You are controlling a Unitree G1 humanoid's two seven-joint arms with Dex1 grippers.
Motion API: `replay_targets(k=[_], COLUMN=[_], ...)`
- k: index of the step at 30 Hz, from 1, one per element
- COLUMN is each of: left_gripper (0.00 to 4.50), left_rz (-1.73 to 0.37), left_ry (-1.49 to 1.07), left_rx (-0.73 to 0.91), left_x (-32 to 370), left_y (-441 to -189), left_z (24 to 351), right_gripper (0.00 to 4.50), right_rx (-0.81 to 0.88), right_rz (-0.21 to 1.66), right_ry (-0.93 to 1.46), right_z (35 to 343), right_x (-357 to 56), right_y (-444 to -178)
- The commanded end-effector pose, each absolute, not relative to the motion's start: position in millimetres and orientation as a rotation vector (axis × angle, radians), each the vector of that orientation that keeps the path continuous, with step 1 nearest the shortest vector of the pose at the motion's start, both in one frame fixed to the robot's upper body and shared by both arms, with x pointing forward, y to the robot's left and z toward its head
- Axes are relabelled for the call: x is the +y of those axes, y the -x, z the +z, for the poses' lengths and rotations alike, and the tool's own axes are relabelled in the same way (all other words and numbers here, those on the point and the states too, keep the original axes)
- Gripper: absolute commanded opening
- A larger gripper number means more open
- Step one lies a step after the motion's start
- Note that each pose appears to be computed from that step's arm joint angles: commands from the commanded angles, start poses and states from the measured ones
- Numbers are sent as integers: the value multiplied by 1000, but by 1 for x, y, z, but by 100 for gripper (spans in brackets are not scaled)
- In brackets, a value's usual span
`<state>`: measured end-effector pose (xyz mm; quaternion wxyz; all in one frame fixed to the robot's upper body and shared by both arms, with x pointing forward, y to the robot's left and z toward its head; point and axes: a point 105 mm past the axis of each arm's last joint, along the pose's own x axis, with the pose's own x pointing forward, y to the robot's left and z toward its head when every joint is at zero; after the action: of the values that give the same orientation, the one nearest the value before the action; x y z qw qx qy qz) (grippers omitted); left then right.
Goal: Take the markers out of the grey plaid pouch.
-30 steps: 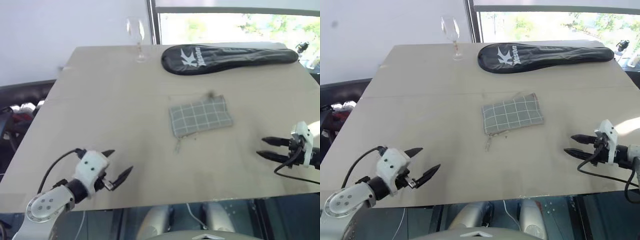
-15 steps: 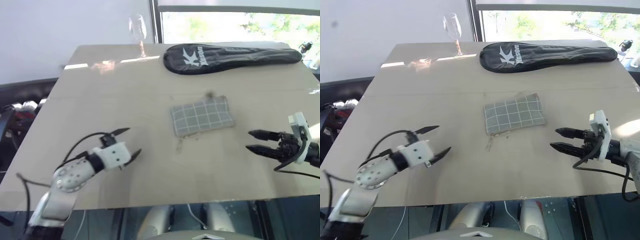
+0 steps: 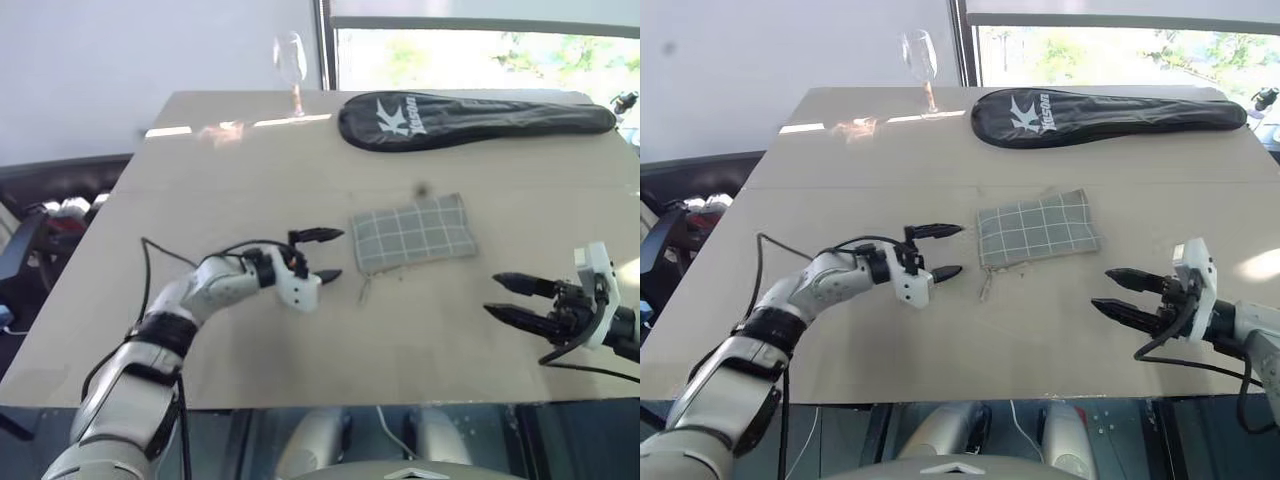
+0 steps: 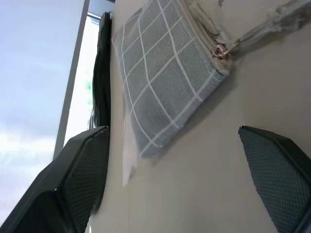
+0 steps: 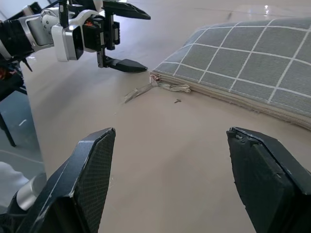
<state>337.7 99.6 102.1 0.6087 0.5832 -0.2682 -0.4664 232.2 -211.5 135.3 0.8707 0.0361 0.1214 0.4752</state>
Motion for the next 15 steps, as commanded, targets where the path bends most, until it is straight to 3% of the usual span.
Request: replay_targets(k=[1,8,11,15], left_gripper=[446,446,365,172], left_rz=[-1213,-1248,-1258,-1236], left_ry=[-1386,-1407,-1408,-1409], left_rx=[-588,-655,-663,-677], left_x=[85,51,45,40], left_y=[-333,-342,-344,-348], left_z=[72,70,69,73], right_gripper=[371,371,371,371], right_rx=[183,171,169,167], right_rz=[977,945,940,937], right_ry=[-47,-42,-40,-35], right_z=[150,148,147,147], right_x=[-212,-213,-213,-214], right_y=[-229,-227,-228,-230])
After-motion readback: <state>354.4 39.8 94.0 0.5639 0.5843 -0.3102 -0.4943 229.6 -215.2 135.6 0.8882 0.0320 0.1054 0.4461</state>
